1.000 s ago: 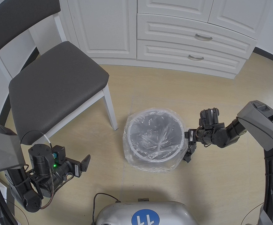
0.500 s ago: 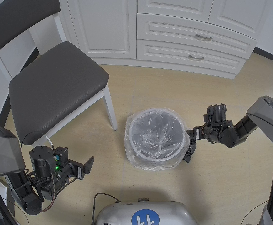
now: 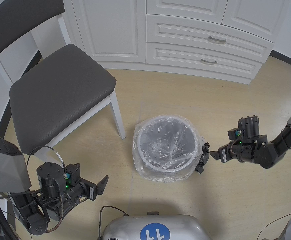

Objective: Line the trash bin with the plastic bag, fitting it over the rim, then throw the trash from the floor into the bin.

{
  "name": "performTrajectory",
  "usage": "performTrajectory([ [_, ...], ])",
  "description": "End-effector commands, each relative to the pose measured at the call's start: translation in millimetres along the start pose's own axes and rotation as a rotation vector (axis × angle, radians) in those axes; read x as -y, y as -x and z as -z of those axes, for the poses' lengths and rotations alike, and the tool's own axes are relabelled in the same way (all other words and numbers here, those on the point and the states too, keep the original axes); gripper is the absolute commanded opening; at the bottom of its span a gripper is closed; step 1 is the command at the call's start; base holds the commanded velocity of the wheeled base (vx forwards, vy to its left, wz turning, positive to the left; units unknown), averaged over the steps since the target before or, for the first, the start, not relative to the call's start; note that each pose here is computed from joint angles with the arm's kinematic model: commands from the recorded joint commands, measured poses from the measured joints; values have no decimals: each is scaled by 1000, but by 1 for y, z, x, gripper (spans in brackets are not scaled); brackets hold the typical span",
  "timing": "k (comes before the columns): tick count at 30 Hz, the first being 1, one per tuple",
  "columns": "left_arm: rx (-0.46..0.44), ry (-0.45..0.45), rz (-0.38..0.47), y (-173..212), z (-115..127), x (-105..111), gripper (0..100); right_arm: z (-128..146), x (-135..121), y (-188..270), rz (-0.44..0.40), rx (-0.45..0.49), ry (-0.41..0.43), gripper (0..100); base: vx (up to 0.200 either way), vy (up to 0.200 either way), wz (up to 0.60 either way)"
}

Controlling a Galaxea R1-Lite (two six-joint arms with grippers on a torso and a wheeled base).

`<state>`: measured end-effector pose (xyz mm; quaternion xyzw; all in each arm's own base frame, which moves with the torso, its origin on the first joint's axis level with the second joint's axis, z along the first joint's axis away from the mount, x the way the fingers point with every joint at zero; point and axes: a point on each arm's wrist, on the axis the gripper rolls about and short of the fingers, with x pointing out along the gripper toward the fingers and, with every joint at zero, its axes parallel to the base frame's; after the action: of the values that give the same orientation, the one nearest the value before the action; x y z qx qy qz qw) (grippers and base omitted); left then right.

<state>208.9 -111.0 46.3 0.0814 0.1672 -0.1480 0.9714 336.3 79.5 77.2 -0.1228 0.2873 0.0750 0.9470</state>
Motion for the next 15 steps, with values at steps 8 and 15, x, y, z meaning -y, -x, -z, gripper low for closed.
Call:
performTrajectory([
  [8,-86,20,11,-12,19,6,100,68,-49,46,-111,-26,140,100,0,0,0],
  [15,-102,75,15,-30,26,12,100,100,-98,28,-97,-92,142,100,0,0,0],
])
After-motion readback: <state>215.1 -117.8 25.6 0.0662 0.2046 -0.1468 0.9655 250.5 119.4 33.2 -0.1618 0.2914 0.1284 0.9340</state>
